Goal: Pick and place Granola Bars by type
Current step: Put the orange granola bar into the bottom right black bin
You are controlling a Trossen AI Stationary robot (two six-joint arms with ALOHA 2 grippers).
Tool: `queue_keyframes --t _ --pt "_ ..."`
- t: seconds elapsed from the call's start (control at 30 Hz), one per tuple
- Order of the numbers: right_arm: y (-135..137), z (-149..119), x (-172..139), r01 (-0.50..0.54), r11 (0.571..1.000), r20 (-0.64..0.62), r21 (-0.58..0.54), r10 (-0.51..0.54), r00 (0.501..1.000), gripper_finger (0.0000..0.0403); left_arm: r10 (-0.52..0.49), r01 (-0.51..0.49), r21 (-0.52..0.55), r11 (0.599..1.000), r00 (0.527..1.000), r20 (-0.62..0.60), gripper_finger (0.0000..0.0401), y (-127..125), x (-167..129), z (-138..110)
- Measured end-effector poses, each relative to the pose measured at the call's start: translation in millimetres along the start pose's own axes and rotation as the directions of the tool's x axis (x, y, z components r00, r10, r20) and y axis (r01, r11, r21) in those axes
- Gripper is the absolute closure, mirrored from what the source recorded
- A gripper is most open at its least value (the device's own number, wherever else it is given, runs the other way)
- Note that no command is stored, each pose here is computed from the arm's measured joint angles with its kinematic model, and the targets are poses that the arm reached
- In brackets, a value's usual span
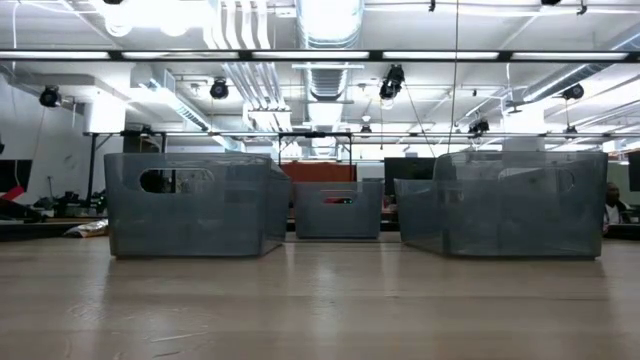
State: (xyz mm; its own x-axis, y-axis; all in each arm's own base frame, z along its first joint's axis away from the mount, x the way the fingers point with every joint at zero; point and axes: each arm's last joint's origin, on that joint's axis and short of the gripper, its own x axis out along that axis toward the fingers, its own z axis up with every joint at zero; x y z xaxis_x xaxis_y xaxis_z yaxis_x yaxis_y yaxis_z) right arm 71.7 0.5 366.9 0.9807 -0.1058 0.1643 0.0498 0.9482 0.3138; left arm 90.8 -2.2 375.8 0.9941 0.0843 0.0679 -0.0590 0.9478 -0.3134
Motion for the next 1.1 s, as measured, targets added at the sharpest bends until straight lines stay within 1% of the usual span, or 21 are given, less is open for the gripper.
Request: queue_keyframes --t 0.17,0.3,0.43,0.6,0.67,0.73,0.93,1.03,1.1 --pt "5.0 11.2 8.3 0.001 1.0 -0.006 -0.001 -0.001 1.0 0.0394 -0.003 0.003 -0.009 1.0 1.0 0.009 0.0401 -3.7 3.2 9.9" --pt "9.1 18.8 17.3 0.004 1.0 -0.015 -0.011 -0.004 1.0 0.0394 -0.003 0.003 0.025 1.0 1.0 0.007 0.0401 -6.1 6.9 15.5" --pt "12.1 25.0 23.3 0.023 0.999 -0.08 -0.022 -0.025 0.996 0.0394 0.009 -0.008 0.059 0.998 1.0 -0.025 0.0401 -7.3 8.5 18.7" --pt "13.1 33.1 26.3 0.129 0.991 -0.182 -0.016 -0.13 0.975 0.0394 0.055 -0.05 0.067 0.997 0.995 -0.082 0.0401 -7.6 7.8 22.3" --pt "13.7 37.0 27.6 0.167 0.985 -0.211 -0.036 -0.171 0.963 0.0394 0.055 -0.05 0.069 0.996 0.995 -0.08 0.0401 -8.5 7.5 25.4" --pt "14.9 41.1 29.1 0.182 0.982 -0.231 -0.05 -0.188 0.954 0.0394 0.053 -0.048 0.07 0.996 0.996 -0.073 0.0401 -9.3 7.0 28.2" --pt "20.5 56.9 34.3 0.172 0.98 -0.216 -0.098 -0.19 0.958 0.0394 0.043 -0.038 0.109 0.993 0.998 -0.045 0.0401 -11.6 3.4 37.6" --pt "21.3 59.7 34.5 0.171 0.978 -0.209 -0.116 -0.192 0.959 0.0394 0.041 -0.037 0.111 0.993 0.998 -0.038 0.0401 -12.1 2.2 39.6" --pt "20.6 58.6 34.8 0.184 0.975 -0.208 -0.123 -0.206 0.956 0.0394 0.064 -0.061 0.101 0.993 0.997 -0.031 0.0401 -11.5 2.3 39.7"
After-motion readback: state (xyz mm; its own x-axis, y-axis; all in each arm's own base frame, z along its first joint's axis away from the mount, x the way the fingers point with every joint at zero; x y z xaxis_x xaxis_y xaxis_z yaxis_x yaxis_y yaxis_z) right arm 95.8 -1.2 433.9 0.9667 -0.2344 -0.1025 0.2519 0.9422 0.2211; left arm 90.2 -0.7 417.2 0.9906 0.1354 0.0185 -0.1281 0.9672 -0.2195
